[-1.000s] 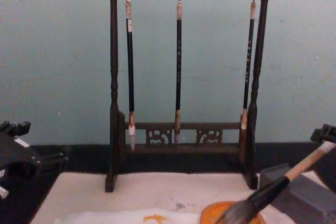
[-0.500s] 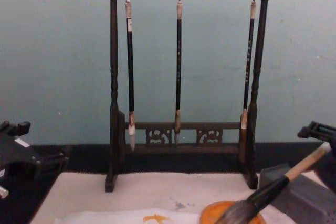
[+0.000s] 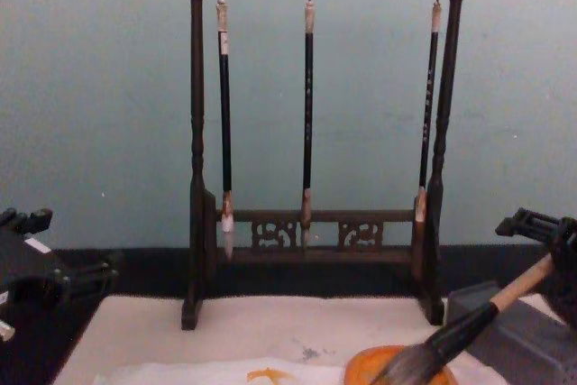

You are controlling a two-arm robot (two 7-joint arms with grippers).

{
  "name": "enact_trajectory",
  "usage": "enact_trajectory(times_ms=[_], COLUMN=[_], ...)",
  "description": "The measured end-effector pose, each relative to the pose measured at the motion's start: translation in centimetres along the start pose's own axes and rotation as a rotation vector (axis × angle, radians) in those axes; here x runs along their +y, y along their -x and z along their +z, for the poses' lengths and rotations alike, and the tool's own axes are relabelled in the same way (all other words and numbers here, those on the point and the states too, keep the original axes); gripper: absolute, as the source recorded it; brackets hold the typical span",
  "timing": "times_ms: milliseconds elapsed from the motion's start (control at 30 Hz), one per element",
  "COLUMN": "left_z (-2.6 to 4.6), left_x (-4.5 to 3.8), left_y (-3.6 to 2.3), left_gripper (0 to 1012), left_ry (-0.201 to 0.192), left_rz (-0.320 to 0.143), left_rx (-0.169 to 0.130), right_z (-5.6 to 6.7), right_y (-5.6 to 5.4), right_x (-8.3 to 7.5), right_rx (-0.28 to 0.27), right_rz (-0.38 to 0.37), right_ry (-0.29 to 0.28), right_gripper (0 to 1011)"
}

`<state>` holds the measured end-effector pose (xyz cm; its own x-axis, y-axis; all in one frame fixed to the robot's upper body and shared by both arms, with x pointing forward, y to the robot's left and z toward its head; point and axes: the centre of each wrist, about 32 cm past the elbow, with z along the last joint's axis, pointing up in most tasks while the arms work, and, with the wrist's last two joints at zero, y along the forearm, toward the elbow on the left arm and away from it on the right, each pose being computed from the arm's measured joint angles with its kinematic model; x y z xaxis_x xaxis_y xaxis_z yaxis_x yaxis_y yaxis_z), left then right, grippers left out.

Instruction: Pick up the brush from the inkstone, write on the paper, then place the brush back to its original position.

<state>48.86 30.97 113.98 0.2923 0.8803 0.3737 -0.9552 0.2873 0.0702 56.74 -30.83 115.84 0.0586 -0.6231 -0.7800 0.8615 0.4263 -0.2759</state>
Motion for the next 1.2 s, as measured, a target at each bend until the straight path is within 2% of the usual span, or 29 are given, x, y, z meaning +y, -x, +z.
enact_trajectory(times_ms=[400,500,833,867,933,1200], left_z=[0.0,0.0,0.0,0.0,0.0,0.0], left_x=[0.0,0.0,0.0,0.0,0.0,0.0], left_y=[0.0,0.0,0.0,0.0,0.0,0.0], left_gripper=[1010,1009,1010,1010,1009,1010], left_ry=[0.0,0.0,0.0,0.0,0.0,0.0], left_rz=[0.0,0.0,0.0,0.0,0.0,0.0], left_rx=[0.0,0.0,0.0,0.0,0.0,0.0], right_z=[0.01,0.01,-0.01,-0.01,-0.01,0.01], right_y=[-0.01,-0.02,-0.03,-0.03,-0.03,-0.03], right_x=[0.04,0.04,0.03,0.02,0.02,0.01], right_rx=[-0.003,-0.003,-0.002,-0.002,-0.002,-0.002], right_rz=[0.0,0.0,0.0,0.0,0.0,0.0], right_ry=[0.001,0.0,0.0,0.0,0.0,0.0], right_gripper=[1000,960,690,626,590,323])
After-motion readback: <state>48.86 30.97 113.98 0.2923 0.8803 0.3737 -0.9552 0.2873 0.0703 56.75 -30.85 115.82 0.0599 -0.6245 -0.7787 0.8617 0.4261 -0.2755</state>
